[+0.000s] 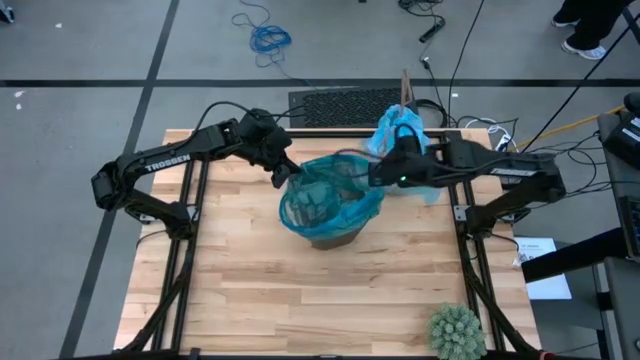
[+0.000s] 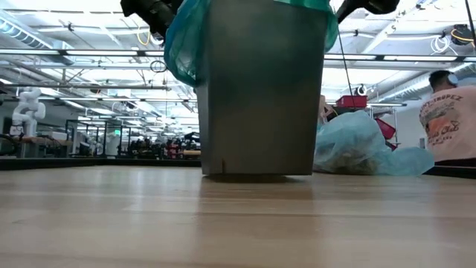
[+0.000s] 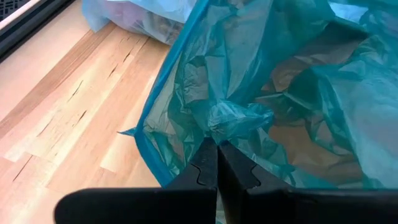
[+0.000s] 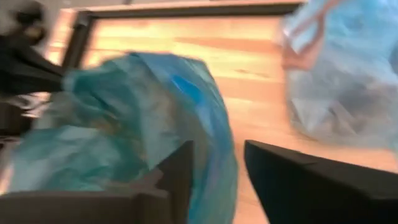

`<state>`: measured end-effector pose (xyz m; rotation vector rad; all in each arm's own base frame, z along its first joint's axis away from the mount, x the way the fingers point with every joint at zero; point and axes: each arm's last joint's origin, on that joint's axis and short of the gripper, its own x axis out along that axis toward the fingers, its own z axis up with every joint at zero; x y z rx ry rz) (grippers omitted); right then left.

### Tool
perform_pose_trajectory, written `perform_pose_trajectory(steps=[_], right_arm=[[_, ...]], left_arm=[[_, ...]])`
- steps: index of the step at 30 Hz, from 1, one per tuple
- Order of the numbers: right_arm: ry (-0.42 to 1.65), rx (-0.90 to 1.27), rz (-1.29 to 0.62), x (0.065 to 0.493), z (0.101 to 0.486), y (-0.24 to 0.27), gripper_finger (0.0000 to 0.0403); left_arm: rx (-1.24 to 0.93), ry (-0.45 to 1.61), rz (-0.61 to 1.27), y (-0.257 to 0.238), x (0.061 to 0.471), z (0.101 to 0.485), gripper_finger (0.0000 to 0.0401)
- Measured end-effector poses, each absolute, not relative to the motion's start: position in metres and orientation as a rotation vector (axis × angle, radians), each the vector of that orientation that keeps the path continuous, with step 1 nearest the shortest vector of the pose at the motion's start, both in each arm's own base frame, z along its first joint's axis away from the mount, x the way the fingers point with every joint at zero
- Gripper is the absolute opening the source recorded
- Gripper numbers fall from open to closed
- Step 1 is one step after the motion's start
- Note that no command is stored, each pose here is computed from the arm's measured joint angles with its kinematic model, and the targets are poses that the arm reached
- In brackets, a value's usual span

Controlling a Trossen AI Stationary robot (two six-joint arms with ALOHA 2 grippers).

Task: Place trash/remove bag and relplace
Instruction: Insert the dark blue trash bag into the trash bin

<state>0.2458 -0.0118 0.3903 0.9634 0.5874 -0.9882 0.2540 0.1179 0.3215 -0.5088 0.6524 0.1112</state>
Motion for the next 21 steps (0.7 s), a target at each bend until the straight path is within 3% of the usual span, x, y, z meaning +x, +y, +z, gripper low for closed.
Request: perform_pose_trajectory(steps=[6,10,14,21], right_arm=[[0.467,0.883,-0.826,0.244,0.411,-0.015,0.0226],[0.379,0.670,-0.669,0.258,0.426,-0.019,0.0263],[0.423,0.452,-0.584,0.276,0.421,-0.029,0.0266],[0.687,0.354,-0.663,0.284,0.390,-0.053,0.0223]], left_arm=[[-0.510,0.652,0.111,0.118,0.254,0.322,0.0003],[-0.510,0.652,0.111,0.118,0.254,0.322,0.0003],[-0.514,0.652,0.112,0.118,0.254,0.322,0.0003],[-0.515,0.650,0.113,0.117,0.252,0.323,0.0003]])
